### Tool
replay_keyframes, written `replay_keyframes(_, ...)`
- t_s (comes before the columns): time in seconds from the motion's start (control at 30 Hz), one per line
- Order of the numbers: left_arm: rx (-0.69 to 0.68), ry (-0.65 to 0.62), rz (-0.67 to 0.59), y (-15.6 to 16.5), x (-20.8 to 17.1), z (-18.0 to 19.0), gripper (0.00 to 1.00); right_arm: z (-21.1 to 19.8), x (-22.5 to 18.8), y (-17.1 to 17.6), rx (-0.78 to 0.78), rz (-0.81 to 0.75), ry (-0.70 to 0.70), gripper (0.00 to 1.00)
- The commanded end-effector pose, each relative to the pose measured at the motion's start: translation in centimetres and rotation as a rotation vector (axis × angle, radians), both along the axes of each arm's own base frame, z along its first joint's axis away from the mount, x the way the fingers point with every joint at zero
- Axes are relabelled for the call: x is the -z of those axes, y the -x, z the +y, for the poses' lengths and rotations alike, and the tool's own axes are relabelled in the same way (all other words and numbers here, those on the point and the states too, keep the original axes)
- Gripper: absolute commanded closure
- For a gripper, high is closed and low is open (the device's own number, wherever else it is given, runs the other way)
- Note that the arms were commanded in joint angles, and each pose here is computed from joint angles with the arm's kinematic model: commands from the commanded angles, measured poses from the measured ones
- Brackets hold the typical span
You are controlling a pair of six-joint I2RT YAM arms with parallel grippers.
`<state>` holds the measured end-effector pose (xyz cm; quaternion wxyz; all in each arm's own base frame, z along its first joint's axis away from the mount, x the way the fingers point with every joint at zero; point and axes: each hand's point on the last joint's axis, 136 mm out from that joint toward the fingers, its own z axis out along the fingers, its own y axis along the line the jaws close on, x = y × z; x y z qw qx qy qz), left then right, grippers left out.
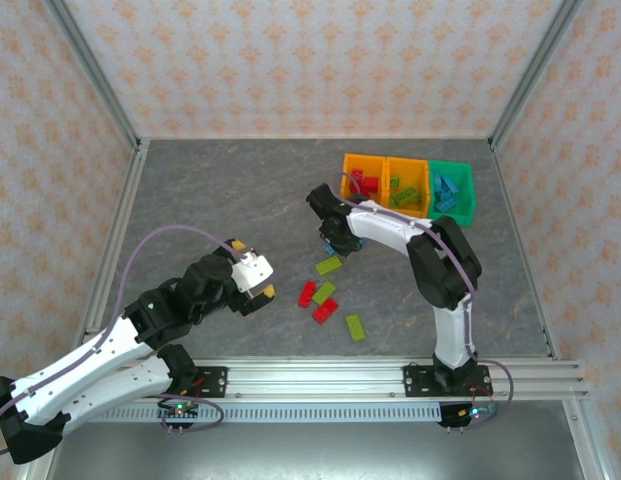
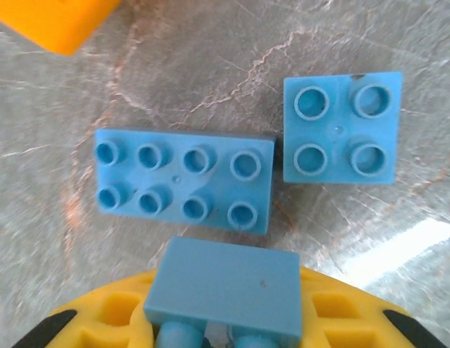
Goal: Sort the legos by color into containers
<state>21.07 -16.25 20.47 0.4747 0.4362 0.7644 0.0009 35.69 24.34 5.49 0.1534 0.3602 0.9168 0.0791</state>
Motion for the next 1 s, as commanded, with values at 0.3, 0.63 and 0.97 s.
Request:
replay_keyframes(0.3,0.106,0.010,-0.009,1.2,0.3,-0.7,0.00,-12.9,-16.3,-0.3,-0.135,-0.482,0.391,0.86)
replay_keyframes(0.63,0.098,0.028,-0.009,1.0,0.1,-0.4,0.00,-26.0,-11.9,-7.7,-0.019,-0.313,0.377,0.82)
replay_keyframes(0.97,0.086,0.028,-0.010,0.8,0.2,-0.3,0.00,-30.2,-10.2,-12.5,0.027,-0.180,0.498,0.34)
